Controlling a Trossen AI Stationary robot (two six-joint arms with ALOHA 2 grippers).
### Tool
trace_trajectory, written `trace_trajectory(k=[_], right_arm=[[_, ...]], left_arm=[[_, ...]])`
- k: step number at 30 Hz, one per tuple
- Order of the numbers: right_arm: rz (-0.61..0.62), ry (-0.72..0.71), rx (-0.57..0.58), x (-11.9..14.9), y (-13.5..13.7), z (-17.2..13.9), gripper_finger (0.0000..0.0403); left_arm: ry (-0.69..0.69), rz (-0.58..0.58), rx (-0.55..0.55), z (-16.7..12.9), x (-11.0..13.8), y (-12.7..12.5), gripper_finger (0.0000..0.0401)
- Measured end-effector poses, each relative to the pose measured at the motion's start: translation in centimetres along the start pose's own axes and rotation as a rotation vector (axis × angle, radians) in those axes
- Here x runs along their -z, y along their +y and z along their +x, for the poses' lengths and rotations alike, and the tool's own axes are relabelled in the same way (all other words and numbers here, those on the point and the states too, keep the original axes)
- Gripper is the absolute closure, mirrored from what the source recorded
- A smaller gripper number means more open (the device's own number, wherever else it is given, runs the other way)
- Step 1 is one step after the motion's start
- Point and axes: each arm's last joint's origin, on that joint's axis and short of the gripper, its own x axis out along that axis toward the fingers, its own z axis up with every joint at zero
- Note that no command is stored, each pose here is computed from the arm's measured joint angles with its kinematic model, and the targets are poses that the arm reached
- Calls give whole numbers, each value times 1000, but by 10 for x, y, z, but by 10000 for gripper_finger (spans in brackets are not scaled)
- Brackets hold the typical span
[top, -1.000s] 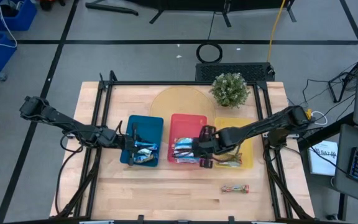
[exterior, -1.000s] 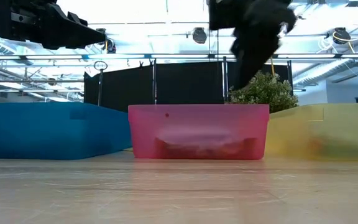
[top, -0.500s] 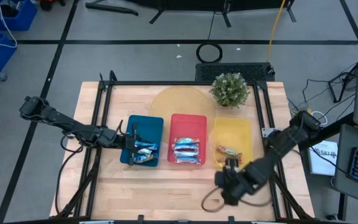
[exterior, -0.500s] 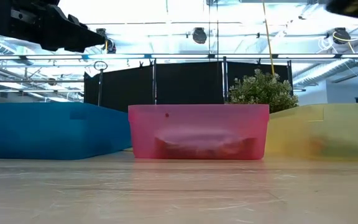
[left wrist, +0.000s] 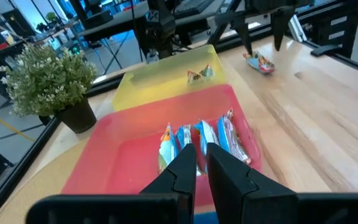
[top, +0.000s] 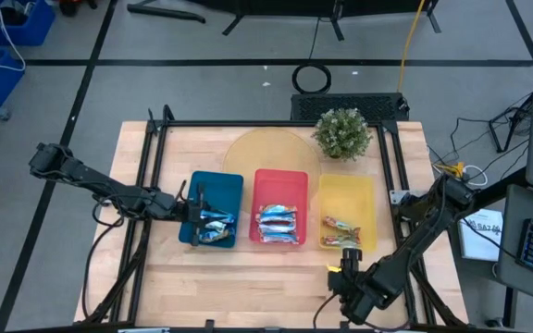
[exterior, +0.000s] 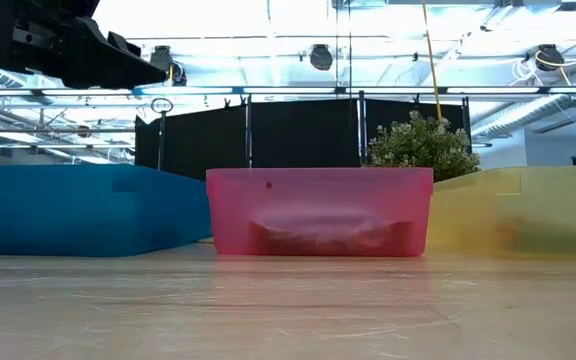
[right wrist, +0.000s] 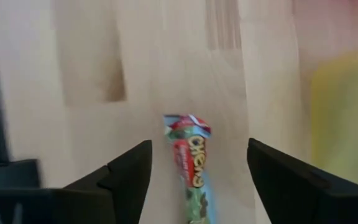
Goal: Pick and place Granola Bars by type
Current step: Put the red granola bar into the yellow bin
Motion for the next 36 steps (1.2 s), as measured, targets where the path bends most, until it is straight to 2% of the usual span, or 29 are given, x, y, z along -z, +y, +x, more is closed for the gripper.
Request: trace_trajectory(k=[3, 9, 14, 19, 25, 27, 36], right_arm=[[23, 29, 10, 9, -5, 13, 143], [64, 128, -89, 26, -11, 41, 140], [71, 129, -121, 38, -19, 57, 157], [80, 154, -86, 37, -27, 60, 219], [107, 142, -104, 30, -34, 52, 350], [90, 131, -124, 28, -37, 47, 379], [69, 11, -205, 4, -68, 9, 368]], left_arm=[[11, -3, 3, 0, 1, 0, 354], [14, -3, 3, 0, 1, 0, 354], [19, -1, 5, 0, 2, 0, 354], [20, -22, 5, 0, 2, 0, 354], [19, -24, 5, 0, 2, 0, 354], [18, -23, 4, 0, 2, 0, 354], [18, -20, 5, 0, 2, 0, 354]])
